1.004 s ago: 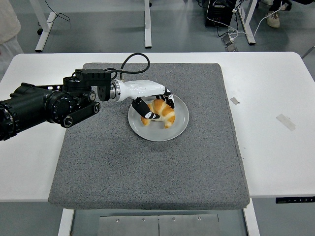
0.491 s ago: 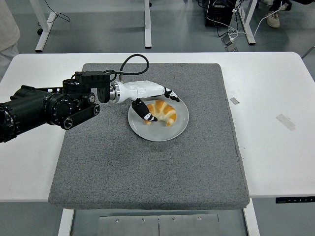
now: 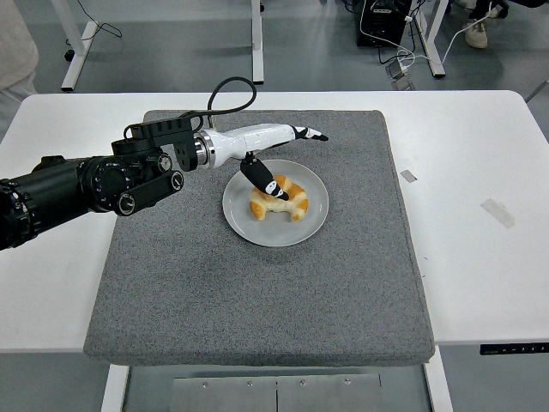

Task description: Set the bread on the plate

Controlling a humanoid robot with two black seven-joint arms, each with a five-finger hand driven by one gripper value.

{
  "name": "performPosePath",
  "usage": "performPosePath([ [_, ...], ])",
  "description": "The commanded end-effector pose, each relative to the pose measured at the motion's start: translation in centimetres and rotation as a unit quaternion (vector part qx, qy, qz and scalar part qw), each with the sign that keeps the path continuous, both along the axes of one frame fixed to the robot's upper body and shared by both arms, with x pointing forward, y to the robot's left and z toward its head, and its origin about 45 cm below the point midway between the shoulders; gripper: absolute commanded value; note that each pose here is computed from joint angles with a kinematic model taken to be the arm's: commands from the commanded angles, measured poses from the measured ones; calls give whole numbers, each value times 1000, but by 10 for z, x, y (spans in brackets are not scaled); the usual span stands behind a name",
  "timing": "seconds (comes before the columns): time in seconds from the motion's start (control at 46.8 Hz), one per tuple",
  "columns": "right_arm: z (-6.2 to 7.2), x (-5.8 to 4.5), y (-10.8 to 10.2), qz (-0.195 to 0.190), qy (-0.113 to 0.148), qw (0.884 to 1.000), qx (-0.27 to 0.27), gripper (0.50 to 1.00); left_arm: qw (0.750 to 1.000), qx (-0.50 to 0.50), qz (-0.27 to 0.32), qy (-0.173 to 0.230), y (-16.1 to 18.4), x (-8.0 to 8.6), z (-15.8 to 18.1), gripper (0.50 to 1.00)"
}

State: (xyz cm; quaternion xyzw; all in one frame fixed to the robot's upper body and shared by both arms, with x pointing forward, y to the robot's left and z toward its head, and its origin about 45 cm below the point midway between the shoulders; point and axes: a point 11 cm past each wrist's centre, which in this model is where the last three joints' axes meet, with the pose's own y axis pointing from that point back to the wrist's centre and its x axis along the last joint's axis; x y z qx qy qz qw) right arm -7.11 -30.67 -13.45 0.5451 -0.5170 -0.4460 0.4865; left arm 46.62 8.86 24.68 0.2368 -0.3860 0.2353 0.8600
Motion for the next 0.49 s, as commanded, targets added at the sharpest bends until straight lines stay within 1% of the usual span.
performPosePath([
  [0.0, 0, 0, 0, 0, 0, 1000, 0, 1000, 997, -66, 36, 23, 1, 6, 11, 981],
  [0.043, 0, 0, 0, 0, 0, 1000, 0, 1000, 987, -136, 70, 45, 2, 13, 24, 981],
  [0.085, 0, 0, 0, 0, 0, 1000, 0, 1000, 967, -216, 110, 74, 6, 20, 36, 981],
  [0.171, 0, 0, 0, 0, 0, 1000, 0, 1000, 907, -339, 198, 152, 21, 33, 43, 983],
  [0.235, 0, 0, 0, 0, 0, 1000, 0, 1000, 860, -396, 248, 205, 30, 41, 44, 983],
  [0.278, 0, 0, 0, 0, 0, 1000, 0, 1000, 827, -431, 276, 234, 40, 44, 41, 983],
  [0.321, 0, 0, 0, 0, 0, 1000, 0, 1000, 796, -465, 295, 252, 50, 47, 39, 983],
  [0.385, 0, 0, 0, 1, 0, 1000, 0, 1000, 753, -514, 313, 267, 63, 50, 40, 983],
  [0.47, 0, 0, 0, 1, 0, 1000, 0, 1000, 694, -564, 337, 294, 80, 50, 31, 983],
])
